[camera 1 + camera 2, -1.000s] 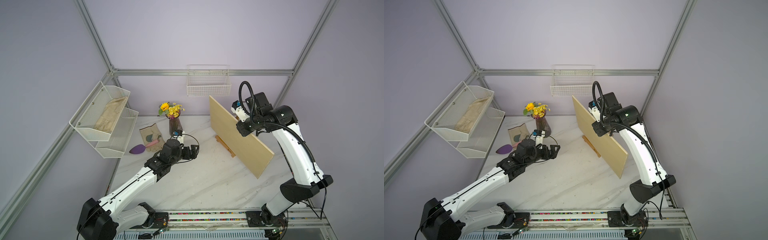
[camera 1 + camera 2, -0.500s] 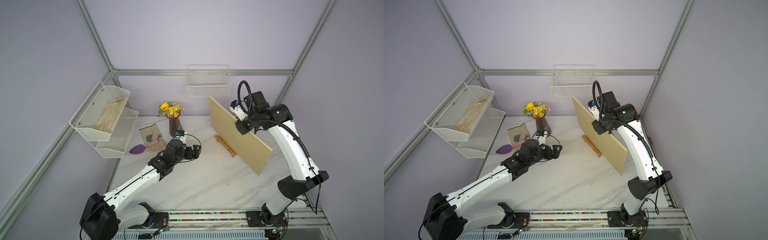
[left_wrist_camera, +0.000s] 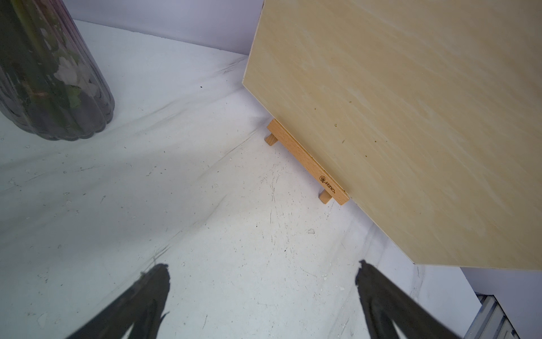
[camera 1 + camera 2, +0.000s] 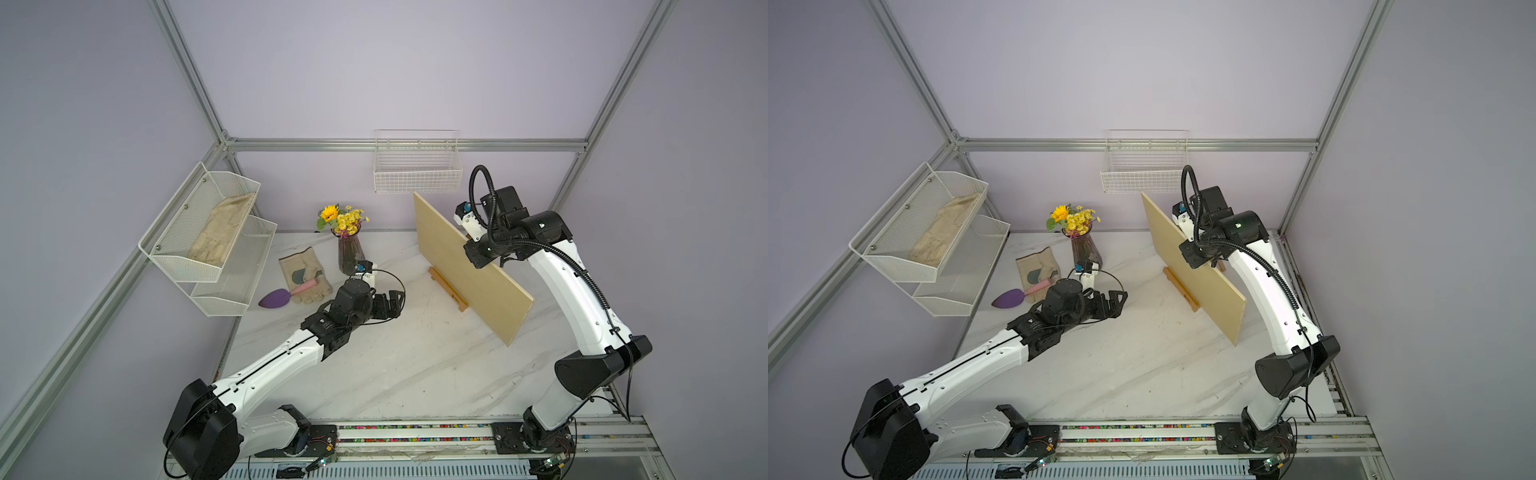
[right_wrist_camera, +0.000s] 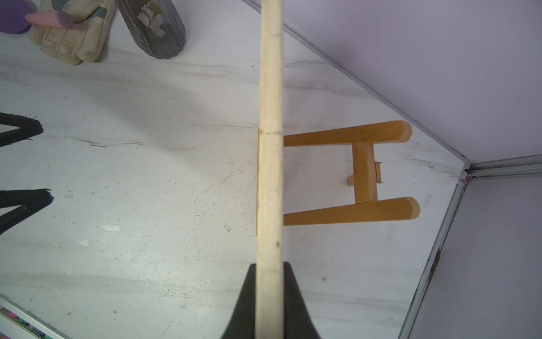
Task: Assemble the easel
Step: Adjust the easel at the center of the board.
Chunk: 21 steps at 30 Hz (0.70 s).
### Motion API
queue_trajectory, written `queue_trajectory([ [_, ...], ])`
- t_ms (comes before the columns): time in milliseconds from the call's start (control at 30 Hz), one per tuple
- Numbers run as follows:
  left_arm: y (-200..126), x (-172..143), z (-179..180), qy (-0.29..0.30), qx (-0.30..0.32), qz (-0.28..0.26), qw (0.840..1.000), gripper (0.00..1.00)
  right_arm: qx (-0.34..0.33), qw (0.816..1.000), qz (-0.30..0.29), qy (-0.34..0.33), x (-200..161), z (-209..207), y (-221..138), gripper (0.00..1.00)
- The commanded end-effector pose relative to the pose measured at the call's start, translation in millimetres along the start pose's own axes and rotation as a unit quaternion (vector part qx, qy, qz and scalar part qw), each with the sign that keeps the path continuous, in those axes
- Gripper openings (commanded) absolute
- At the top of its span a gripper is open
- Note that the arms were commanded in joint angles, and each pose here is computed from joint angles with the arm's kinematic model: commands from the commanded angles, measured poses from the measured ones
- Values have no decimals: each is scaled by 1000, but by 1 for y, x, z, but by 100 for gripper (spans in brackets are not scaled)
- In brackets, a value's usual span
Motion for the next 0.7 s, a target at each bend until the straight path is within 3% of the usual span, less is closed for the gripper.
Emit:
queue_trajectory([
  [0,3,-2,1,-7,-3,-8,1000,100,57,994,-87,24,24,17,-28,0],
  [400,2,-5,8,-15,9,-13,1000,100,157,976,-125,79,31,47,-54,0],
  [667,-6,-1,13,-21,19,-29,999,100,126,976,-135,111,44,32,-39,0],
])
Point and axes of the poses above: each gripper's point midway between its finger pads, its own y axis out along the fingers, its own z axis along the line the jaws close on, x = y × z, the point moved 2 cm from there along -y, back along the fingers, and after that the axes turned 13 degrees about -y, right-handed, at the moved point
